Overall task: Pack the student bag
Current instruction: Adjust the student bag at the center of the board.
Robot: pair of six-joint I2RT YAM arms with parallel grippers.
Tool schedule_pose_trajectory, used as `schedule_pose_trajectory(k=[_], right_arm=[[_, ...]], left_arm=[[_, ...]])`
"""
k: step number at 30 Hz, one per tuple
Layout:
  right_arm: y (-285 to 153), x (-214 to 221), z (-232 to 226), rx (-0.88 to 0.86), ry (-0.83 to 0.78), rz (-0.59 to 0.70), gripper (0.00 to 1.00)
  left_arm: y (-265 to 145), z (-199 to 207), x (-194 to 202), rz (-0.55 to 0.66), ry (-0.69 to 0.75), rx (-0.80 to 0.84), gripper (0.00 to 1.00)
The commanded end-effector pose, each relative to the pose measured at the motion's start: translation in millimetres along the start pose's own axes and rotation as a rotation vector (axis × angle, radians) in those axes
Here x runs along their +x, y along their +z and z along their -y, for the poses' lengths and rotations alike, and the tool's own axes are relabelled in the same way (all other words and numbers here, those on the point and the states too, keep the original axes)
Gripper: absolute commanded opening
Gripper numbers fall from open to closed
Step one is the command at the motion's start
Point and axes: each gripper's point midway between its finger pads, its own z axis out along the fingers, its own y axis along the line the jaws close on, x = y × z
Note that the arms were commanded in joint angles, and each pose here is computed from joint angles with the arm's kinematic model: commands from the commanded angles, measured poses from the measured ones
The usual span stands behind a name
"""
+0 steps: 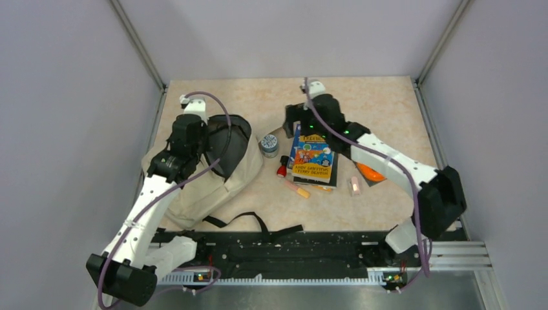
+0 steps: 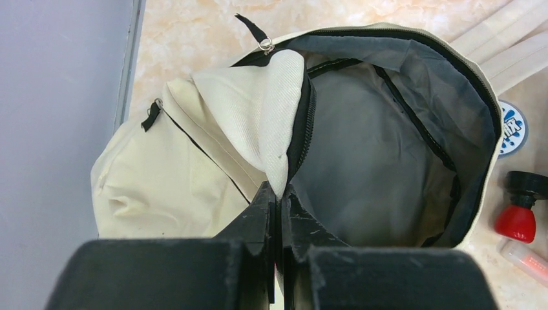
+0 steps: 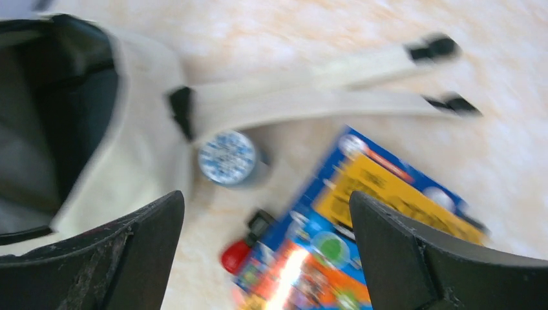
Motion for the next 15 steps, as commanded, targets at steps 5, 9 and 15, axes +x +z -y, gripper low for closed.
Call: schedule_pose_trajectory(k=[5, 9, 15], right_arm=[[-48, 61, 100, 0.128, 0.311, 0.004, 0.98], [-56, 88, 126, 0.144, 0.374, -0.012, 0.98], [-51, 86, 138, 0.060, 0.466, 0.039, 0.92]], left_arm=[[-2, 1, -11, 0.065, -0.052, 0.007, 0.00], [0, 3, -9, 0.062, -0.056, 0.018, 0.00], [5, 9, -5, 0.039, -0.053, 0.036, 0.00]])
